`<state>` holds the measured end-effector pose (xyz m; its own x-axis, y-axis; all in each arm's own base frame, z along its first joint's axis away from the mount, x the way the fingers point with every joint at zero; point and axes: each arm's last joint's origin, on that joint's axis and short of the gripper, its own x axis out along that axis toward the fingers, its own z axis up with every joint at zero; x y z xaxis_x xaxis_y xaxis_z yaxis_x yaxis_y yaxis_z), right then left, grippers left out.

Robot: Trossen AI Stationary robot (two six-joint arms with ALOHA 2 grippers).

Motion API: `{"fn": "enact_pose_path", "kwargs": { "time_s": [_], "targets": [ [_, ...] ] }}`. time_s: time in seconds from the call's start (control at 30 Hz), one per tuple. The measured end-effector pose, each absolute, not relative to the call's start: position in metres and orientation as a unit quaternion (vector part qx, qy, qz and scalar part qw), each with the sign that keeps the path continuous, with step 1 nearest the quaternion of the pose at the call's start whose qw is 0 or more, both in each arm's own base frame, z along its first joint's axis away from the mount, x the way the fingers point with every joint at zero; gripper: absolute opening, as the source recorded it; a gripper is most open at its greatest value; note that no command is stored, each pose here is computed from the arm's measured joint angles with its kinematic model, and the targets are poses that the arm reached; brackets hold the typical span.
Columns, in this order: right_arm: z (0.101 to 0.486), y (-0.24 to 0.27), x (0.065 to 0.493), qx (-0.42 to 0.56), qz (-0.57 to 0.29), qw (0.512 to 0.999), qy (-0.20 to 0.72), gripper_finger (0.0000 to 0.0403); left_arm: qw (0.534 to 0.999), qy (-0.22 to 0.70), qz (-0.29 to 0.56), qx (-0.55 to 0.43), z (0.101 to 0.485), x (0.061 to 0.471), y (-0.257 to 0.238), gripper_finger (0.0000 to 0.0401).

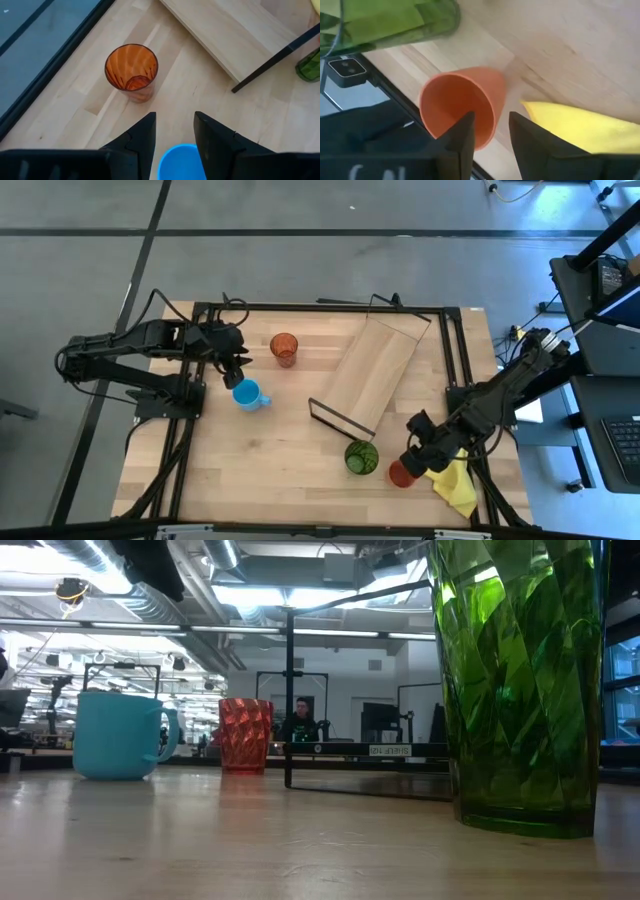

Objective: Stack small to large cups/mugs on shelf
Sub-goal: Put the orange cup on the shelf

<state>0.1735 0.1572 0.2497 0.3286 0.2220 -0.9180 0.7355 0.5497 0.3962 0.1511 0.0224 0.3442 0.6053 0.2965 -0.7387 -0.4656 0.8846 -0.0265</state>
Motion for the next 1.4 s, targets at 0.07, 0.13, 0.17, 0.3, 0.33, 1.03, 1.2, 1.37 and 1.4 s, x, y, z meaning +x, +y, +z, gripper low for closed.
{"fn": "enact_pose_path", "kwargs": {
  "time_s": [0.07,0.13,0.17,0.3,0.33,1.03,1.2,1.37,1.4],
  "targets": [
    [0.246,0.160,0.177,0.433,-0.184,0.689,0.551,0.0122,0.889,0.388,0.218,-0.107,0.344,0.151,0.023,0.0128],
    [0.242,0.165,0.181,0.430,-0.176,0.689,0.556,0.0122,0.889,0.388,0.219,-0.108,0.344,0.151,0.023,0.0128],
    [0.239,0.168,0.182,0.428,-0.174,0.686,0.562,0.0122,0.889,0.388,0.220,-0.109,0.344,0.151,0.023,0.0128],
    [0.230,0.172,0.184,0.414,-0.186,0.682,0.573,0.0122,0.888,0.387,0.222,-0.108,0.344,0.151,0.023,0.0128],
    [0.229,0.173,0.184,0.412,-0.188,0.682,0.574,0.0122,0.888,0.387,0.222,-0.108,0.344,0.151,0.023,0.0128],
    [0.216,0.175,0.187,0.388,-0.215,0.678,0.586,0.0122,0.888,0.387,0.223,-0.108,0.344,0.151,0.023,0.0127],
    [0.216,0.173,0.187,0.386,-0.220,0.677,0.587,0.0106,0.888,0.387,0.225,-0.105,0.344,0.151,0.023,0.0127],
    [0.216,0.173,0.187,0.386,-0.220,0.677,0.587,0.0055,0.888,0.387,0.225,-0.104,0.344,0.151,0.023,0.0127],
    [0.216,0.173,0.187,0.386,-0.220,0.677,0.587,0.0044,0.888,0.387,0.225,-0.104,0.344,0.151,0.023,0.0127]
  ]
}}
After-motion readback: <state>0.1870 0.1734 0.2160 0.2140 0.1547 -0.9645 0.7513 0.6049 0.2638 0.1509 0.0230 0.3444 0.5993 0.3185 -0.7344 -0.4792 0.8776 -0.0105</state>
